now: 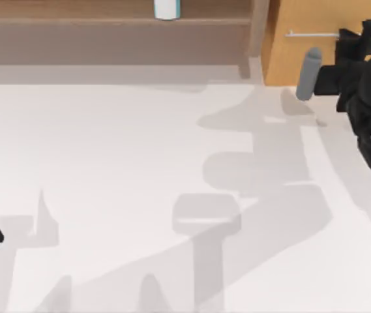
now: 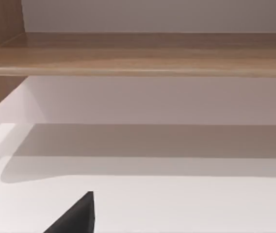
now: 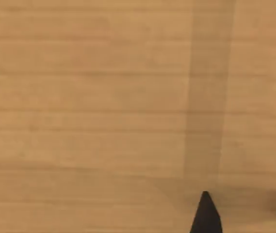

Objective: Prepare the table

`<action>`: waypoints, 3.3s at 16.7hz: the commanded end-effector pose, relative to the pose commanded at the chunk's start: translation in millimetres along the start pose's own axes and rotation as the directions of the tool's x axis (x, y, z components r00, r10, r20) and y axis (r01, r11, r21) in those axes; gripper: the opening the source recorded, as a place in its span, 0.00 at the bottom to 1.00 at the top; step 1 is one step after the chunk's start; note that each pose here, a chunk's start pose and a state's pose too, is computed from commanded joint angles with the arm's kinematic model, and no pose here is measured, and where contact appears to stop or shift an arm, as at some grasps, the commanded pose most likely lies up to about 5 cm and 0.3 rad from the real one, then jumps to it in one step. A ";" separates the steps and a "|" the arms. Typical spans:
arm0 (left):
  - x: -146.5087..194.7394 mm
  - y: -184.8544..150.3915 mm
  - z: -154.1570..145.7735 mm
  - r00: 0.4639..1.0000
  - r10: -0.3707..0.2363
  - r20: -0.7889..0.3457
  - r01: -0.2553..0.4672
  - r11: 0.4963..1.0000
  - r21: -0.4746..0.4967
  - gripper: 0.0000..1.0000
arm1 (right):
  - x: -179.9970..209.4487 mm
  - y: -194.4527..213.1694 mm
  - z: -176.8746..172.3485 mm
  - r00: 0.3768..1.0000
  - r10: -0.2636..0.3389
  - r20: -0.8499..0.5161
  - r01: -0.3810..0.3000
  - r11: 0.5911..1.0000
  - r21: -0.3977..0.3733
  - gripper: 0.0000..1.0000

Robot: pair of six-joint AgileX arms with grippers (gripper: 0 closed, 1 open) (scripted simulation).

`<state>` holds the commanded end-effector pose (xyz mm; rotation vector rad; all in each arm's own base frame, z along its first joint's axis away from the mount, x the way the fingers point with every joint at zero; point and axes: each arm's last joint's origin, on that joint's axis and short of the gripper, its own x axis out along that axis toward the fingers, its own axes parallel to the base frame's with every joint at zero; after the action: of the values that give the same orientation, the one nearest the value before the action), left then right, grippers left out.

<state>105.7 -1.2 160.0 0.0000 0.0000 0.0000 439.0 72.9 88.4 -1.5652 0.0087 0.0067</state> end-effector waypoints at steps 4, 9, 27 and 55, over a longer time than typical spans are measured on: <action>0.0 0.0 0.0 1.000 0.000 0.000 0.000 1.000 0.000 1.00 | 0.0 0.0 0.0 1.000 0.000 0.000 0.000 1.000 0.000 0.90; 0.0 0.0 0.0 1.000 0.000 0.000 0.000 1.000 0.000 1.00 | 0.0 0.0 0.0 1.000 0.000 0.000 0.000 1.000 0.000 1.00; 0.0 0.0 0.0 1.000 0.000 0.000 0.000 1.000 0.000 1.00 | -45.1 9.7 4.8 0.999 0.040 0.011 -0.040 0.999 0.002 1.00; 0.0 0.0 0.0 1.000 0.000 0.000 0.000 1.000 0.000 1.00 | -42.1 -85.8 273.5 0.997 0.003 0.078 -0.076 0.299 0.951 1.00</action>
<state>105.7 -1.2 160.0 0.0000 0.0000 0.0000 398.1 345.9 176.2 -0.2976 0.0008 0.0784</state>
